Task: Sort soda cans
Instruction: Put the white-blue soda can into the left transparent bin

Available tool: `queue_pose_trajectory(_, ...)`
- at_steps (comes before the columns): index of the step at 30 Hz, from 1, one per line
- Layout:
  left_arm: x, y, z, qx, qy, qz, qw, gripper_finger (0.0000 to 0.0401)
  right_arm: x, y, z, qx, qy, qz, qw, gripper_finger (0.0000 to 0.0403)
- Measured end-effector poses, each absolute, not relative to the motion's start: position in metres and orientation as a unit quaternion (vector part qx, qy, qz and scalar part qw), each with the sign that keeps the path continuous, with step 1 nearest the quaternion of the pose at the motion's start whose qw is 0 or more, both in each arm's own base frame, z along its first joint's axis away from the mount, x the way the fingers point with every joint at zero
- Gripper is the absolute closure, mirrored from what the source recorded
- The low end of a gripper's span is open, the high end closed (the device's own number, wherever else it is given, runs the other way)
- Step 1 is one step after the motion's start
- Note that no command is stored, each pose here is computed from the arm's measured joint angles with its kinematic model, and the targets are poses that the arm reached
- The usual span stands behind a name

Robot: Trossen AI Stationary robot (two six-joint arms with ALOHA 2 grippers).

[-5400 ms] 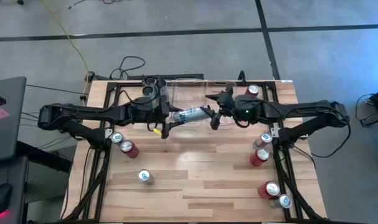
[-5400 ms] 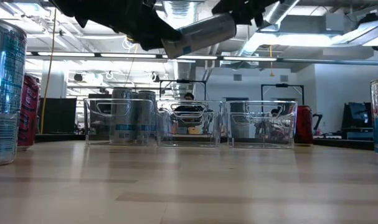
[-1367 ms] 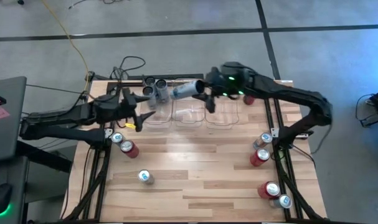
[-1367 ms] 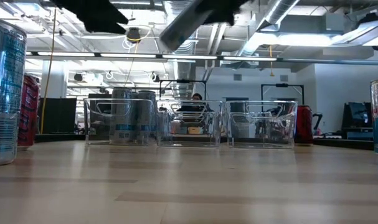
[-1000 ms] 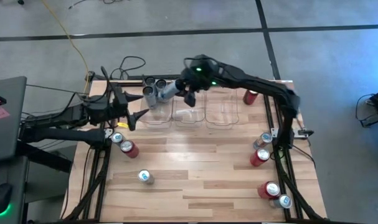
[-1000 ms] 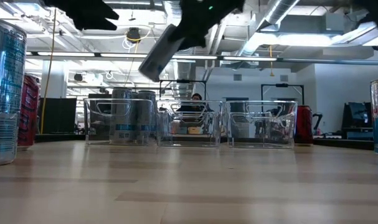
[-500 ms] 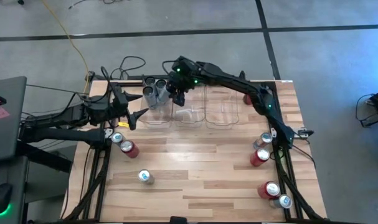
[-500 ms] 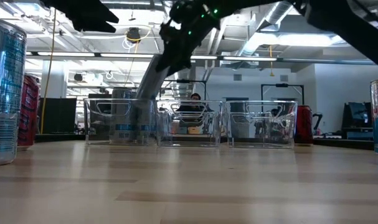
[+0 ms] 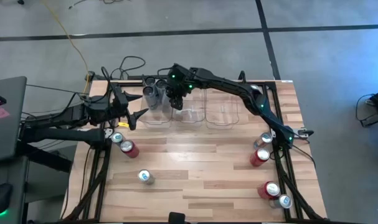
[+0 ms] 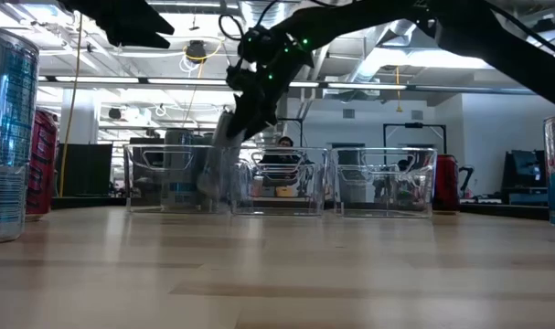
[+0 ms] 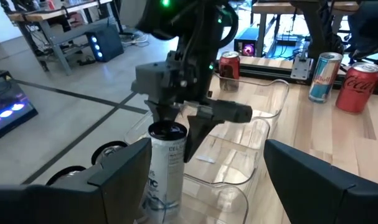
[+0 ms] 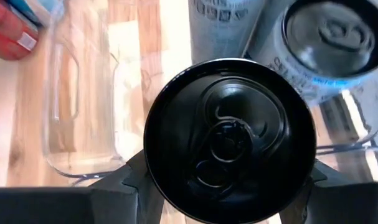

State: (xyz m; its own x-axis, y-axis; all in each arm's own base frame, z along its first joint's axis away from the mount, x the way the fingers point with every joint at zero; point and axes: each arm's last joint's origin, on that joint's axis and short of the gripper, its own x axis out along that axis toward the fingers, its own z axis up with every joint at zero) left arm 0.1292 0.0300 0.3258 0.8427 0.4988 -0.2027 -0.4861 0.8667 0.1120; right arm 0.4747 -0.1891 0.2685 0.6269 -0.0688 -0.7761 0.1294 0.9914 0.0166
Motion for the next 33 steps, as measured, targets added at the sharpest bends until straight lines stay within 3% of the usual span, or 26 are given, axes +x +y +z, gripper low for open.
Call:
queue_pose_trajectory(22, 0.129, 0.030, 0.326, 0.030, 0.113, 0.257, 0.959, 0.0095, 0.483, -0.191, 0.245, 0.039, 0.445, -0.050, 0.893, 0.0167)
queue_pose_trajectory(33, 0.129, 0.030, 0.326, 0.031, 0.114, 0.256, 0.959, 0.0095, 0.485, -0.192, 0.246, 0.040, 0.433, -0.055, 0.899, 0.0107)
